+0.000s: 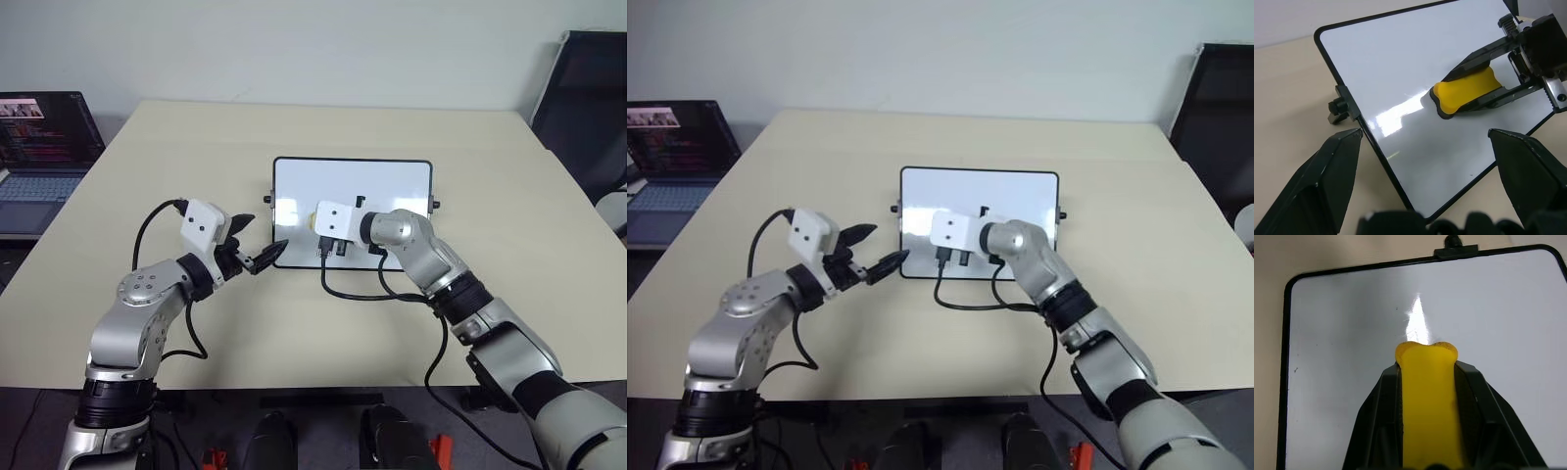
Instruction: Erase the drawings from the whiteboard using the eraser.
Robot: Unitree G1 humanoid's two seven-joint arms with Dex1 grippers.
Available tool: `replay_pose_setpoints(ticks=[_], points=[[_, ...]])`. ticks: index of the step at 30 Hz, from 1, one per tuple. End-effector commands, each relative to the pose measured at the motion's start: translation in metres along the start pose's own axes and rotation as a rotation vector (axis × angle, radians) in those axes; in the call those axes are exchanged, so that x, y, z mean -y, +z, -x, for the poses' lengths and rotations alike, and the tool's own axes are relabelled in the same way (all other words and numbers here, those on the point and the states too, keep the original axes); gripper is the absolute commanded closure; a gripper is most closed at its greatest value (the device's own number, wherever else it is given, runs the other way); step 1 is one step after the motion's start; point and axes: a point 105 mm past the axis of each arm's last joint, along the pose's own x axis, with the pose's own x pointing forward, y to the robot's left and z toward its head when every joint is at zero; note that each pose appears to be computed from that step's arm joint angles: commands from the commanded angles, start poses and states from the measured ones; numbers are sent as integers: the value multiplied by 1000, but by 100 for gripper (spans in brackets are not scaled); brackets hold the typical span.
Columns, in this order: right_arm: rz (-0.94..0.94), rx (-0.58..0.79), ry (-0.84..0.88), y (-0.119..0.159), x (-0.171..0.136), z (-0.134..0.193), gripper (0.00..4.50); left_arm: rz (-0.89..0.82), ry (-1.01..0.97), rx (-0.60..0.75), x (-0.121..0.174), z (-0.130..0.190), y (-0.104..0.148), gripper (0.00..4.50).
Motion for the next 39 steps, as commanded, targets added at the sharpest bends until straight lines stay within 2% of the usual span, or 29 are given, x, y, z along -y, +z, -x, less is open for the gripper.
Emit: replay_pose_setpoints(ticks=[1,5,10,14,18,23,29,38,39], points=[[-108,149,-150,29,30,34,339,-57,-69,67,8,-2,25,0],[-268,178,-261,24,37,74,339,-82,-168,93,22,-7,38,0],[-517,78,-473,-12,25,142,339,-142,-353,103,48,-24,50,0],[-661,-49,-601,-44,12,170,339,-177,-477,110,66,-39,53,0],[-725,-282,-825,-95,3,198,339,-235,-650,143,97,-66,62,0],[-826,-319,-856,-119,-4,189,339,-279,-813,145,130,-87,62,0],[-846,-351,-942,-143,18,198,339,-326,-903,135,152,-96,59,0],[-910,-362,-890,-171,24,186,339,-326,-917,130,157,-93,54,0],[-906,-369,-887,-174,24,185,304,-325,-916,129,157,-92,53,0]])
